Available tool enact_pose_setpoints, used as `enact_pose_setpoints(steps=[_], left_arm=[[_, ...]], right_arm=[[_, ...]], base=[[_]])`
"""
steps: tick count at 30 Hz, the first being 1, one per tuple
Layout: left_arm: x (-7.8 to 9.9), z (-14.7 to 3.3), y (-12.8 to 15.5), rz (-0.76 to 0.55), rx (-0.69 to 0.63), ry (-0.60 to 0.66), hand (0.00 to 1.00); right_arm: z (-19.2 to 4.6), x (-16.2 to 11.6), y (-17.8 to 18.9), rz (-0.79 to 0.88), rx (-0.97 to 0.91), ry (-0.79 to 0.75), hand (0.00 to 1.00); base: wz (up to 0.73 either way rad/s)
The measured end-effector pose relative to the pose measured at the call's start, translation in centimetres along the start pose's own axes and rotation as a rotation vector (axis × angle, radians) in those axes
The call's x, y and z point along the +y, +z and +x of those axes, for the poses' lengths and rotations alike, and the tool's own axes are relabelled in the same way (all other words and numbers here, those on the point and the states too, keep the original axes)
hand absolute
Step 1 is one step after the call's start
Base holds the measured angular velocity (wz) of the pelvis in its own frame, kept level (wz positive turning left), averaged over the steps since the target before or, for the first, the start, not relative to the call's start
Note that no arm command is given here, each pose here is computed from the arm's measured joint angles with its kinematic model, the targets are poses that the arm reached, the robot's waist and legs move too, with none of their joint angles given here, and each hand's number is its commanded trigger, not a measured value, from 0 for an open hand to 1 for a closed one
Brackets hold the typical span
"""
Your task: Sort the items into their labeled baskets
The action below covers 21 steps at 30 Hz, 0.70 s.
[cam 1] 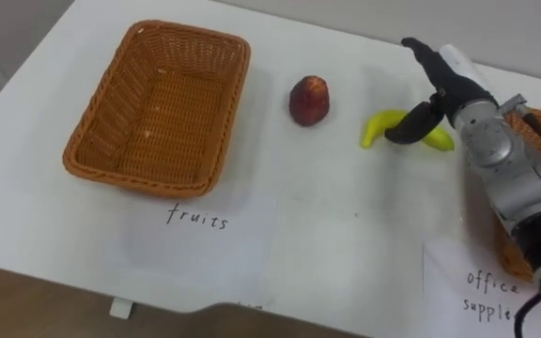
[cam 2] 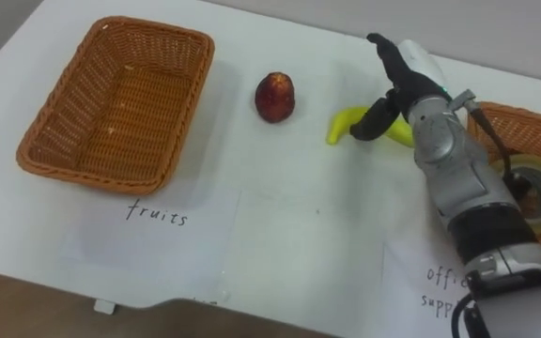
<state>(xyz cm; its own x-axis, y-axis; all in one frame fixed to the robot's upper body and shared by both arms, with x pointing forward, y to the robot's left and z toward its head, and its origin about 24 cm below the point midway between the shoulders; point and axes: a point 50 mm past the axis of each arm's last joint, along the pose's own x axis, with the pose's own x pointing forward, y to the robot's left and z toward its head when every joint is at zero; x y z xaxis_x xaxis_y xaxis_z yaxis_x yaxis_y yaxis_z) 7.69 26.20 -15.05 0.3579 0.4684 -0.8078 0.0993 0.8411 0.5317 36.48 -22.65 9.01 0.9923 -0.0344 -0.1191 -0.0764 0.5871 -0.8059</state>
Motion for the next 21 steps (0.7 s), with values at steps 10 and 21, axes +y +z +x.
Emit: enact_pose_setpoints(steps=[10,21], left_arm=[[-0.2,0.0,-0.6,-0.020,0.030,-0.016,0.00],[-0.2,0.0,-0.1,-0.008,0.014,-0.020,0.00]], right_arm=[[0.5,-0.5,-0.2,-0.005,0.029,-0.002,0.00],[0.4,0.6,-1.7,-0.024,0.094,0.058,0.00]], base=[[0.01],[0.01]])
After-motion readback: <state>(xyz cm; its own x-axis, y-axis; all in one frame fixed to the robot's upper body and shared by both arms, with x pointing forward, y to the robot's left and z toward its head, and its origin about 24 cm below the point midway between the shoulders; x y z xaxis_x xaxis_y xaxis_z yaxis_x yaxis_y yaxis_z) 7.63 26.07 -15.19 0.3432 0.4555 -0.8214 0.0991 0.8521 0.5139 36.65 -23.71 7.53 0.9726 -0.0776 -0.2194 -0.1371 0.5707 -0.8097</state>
